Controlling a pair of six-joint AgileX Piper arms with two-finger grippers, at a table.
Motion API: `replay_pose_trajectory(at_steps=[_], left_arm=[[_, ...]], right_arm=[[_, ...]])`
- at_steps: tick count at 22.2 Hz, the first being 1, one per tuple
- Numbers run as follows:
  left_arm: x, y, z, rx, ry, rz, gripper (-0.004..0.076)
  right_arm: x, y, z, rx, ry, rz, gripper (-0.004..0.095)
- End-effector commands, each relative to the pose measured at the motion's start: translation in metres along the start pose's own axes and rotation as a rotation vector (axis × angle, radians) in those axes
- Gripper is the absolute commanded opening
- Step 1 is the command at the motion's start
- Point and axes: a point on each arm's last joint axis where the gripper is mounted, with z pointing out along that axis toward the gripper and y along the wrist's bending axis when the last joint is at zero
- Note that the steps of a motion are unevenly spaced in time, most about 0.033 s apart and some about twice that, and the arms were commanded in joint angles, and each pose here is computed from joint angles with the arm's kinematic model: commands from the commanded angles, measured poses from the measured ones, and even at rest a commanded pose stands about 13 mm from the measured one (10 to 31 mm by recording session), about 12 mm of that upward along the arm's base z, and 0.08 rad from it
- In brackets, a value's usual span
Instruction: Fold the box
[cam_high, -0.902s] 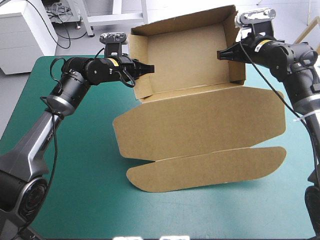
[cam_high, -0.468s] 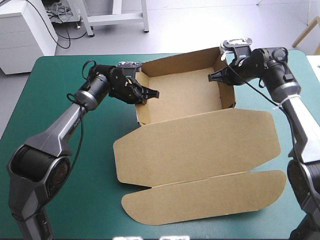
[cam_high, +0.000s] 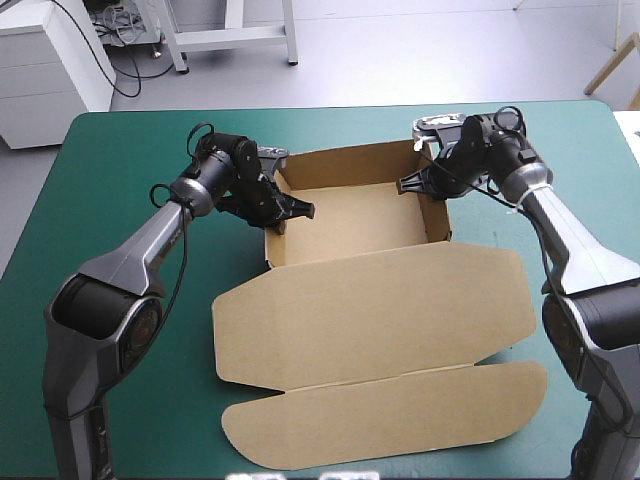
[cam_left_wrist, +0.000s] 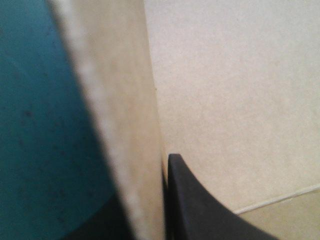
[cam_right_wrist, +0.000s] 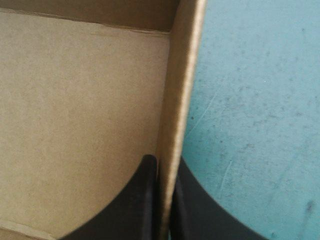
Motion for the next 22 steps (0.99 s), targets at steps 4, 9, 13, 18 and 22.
replay_pose_trajectory(at_steps=[4,9,13,18,22], left_arm=[[0.001,-0.015,-0.035,0.029,-0.055,0.109,-0.0009],[0.007,-0.009,-0.035,-0.04,0.016,0.177,0.0055],[0.008,-0.008,-0.035,-0.046,0.022,0.235,0.0313],[0.004,-0.005,-0.043,-0.096,-0.012,0.246,0.0547],[0.0,-0.009,-0.069,-0.094,-0.091,0.254,0.0547]], right_arm=[[-0.006,0.03,-0.009,-0.118,-0.041,-0.019,-0.0006],[-0.004,0.026,-0.004,-0.086,-0.011,-0.067,0.0123],[-0.003,0.026,-0.004,-0.086,-0.003,-0.075,0.0438],[-0.002,0.025,-0.006,-0.074,0.001,-0.081,0.0649],[-0.005,0.019,-0.024,-0.061,-0.042,-0.074,0.0649]])
